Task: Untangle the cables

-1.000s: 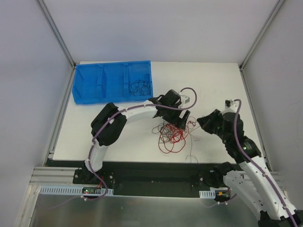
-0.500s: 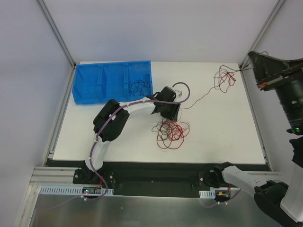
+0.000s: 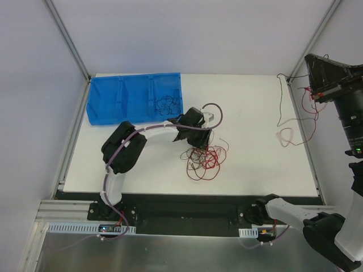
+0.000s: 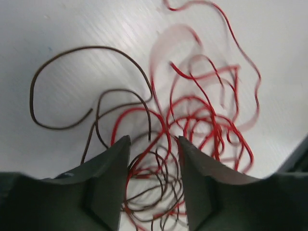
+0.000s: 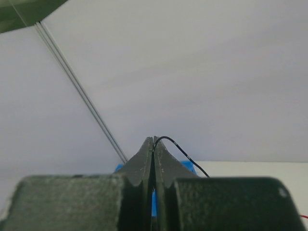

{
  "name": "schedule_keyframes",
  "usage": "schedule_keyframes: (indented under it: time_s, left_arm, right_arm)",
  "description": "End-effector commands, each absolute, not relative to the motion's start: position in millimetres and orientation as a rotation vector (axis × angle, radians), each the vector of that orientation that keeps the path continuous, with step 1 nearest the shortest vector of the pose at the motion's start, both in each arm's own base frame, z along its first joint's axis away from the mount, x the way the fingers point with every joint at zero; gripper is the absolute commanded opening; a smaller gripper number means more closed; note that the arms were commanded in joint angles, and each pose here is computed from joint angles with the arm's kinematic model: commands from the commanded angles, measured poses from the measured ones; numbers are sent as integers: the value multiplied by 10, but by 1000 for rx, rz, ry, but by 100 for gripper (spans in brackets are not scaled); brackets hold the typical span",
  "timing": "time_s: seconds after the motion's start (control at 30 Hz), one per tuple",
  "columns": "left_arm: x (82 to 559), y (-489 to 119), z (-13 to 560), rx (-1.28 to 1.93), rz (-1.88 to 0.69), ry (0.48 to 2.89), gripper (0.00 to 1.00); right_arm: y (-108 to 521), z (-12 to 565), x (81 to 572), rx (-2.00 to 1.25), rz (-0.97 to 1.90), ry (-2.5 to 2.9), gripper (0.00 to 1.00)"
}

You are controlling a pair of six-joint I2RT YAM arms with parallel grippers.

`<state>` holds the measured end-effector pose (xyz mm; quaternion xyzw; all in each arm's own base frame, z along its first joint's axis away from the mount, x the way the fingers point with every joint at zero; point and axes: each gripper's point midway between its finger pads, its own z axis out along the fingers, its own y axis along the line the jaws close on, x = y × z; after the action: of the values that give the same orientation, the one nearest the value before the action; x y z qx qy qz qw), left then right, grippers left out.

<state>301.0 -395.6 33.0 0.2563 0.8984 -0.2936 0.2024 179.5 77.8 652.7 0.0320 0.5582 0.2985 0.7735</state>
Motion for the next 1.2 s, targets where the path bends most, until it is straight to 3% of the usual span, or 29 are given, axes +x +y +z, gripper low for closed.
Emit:
schedule_keyframes:
  time_s: [0.0, 0.07, 0.13, 0.2, 0.3, 0.37, 0.47, 0.67, 0.7, 0.8, 0.97, 1.1, 1.17]
  left_arm:
    - [2774, -4032, 1594, 858, -1107, 2156, 53]
    - [2644, -4065, 2120, 916, -1205, 1986, 65]
    - [2536, -4046, 2556, 950, -1262, 1854, 71]
    - [2458, -4016, 2872, 965, -1288, 1755, 70]
    - [2367, -3953, 3240, 962, -1308, 1623, 56]
    - [2286, -3907, 3404, 955, -1332, 1541, 53]
    - [2116, -3853, 3575, 936, -1412, 1422, 54]
    - [1896, -3864, 3726, 939, -1557, 1320, 67]
    - [1901, -3879, 3722, 940, -1558, 1319, 65]
    - [1973, -3921, 3682, 914, -1554, 1344, 46]
    - [1952, -4022, 3570, 942, -1608, 1384, 32]
    - [1922, -4109, 3363, 943, -1632, 1442, 28]
    - [1950, -4138, 3212, 909, -1620, 1494, 34]
  right_arm:
    - [792, 6238, 1874, 25, 582, 1264, 1]
    - [830, 6085, 1888, 8, 587, 1291, 1]
    - [877, 5968, 1880, -9, 607, 1308, 1]
    - [949, 5855, 1854, -35, 643, 1324, 1]
    - [1160, 5673, 1812, -126, 727, 1360, 1]
    - [1279, 5539, 1785, -183, 773, 1388, 1]
    - [1449, 5253, 1826, -237, 835, 1448, 1]
    - [1628, 4844, 1905, -253, 921, 1530, 1]
    - [1642, 4820, 1903, -253, 932, 1530, 1]
    - [1669, 4769, 1904, -246, 957, 1534, 1]
    - [1669, 4774, 1881, -246, 966, 1531, 1]
    - [1636, 4835, 1862, -236, 957, 1512, 1]
    - [1631, 4864, 1845, -235, 959, 1504, 1]
